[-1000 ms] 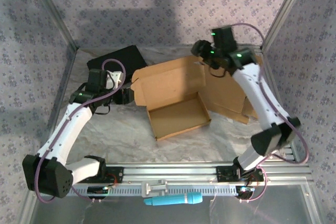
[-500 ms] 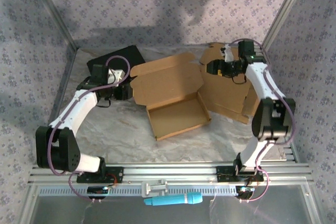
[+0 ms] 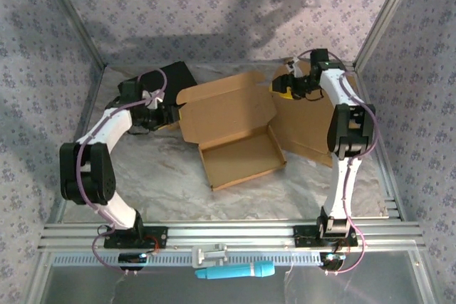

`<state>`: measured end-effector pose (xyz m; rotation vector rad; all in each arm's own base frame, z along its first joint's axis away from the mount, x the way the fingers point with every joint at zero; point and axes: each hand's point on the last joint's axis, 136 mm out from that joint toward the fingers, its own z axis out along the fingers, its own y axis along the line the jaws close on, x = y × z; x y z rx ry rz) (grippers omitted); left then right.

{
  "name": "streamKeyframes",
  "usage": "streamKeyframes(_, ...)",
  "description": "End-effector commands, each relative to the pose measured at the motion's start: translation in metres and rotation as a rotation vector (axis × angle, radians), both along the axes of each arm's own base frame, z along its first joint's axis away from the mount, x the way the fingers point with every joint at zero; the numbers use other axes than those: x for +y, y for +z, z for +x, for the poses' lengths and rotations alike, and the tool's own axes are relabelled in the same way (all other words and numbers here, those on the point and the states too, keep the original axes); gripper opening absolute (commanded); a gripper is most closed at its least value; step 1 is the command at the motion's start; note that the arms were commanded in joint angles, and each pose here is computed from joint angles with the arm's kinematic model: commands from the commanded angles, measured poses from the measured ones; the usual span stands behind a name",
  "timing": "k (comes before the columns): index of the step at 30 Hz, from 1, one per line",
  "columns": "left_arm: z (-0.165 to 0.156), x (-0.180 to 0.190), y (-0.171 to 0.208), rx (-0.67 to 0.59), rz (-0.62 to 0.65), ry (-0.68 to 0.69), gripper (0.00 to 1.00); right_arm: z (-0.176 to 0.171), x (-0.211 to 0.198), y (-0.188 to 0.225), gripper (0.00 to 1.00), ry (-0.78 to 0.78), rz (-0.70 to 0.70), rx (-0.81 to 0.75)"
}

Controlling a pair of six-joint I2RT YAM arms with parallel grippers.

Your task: Fold the paper box

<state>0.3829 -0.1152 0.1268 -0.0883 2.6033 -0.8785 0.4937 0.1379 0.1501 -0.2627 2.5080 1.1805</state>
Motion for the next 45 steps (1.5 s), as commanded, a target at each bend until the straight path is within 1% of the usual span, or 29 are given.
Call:
streamKeyframes(1,0.019,-0.011,0.012,-0.038,-0.039,-0.023,0.63,0.001,0.014,0.001,0.69,0.040,0.042,0.019)
streamKeyframes(10,0.036,-0.030,0.005,-0.025,-0.004,-0.073,0.61,0.011,0.026,-0.005,0.60,0.059,0.031,0.021)
streamKeyframes(16,0.038,-0.033,0.002,-0.020,0.014,-0.080,0.56,0.016,0.032,-0.005,0.54,0.068,0.026,0.016)
streamKeyframes(25,0.040,-0.038,0.000,-0.007,0.029,-0.091,0.48,0.016,0.034,-0.005,0.42,0.073,-0.019,0.006)
streamKeyframes(29,0.040,-0.045,0.001,0.000,0.037,-0.111,0.43,0.015,0.035,0.000,0.35,0.075,-0.052,-0.012)
streamKeyframes(35,0.039,-0.049,-0.001,0.009,0.086,-0.106,0.35,0.011,0.033,0.000,0.25,0.068,-0.137,-0.022)
streamKeyframes(41,0.040,-0.047,0.004,0.000,0.151,-0.090,0.25,0.006,0.036,0.007,0.10,0.063,-0.214,-0.059)
streamKeyframes(45,0.041,-0.044,0.011,-0.013,0.215,-0.072,0.23,0.005,0.036,0.016,0.02,0.026,-0.269,-0.093)
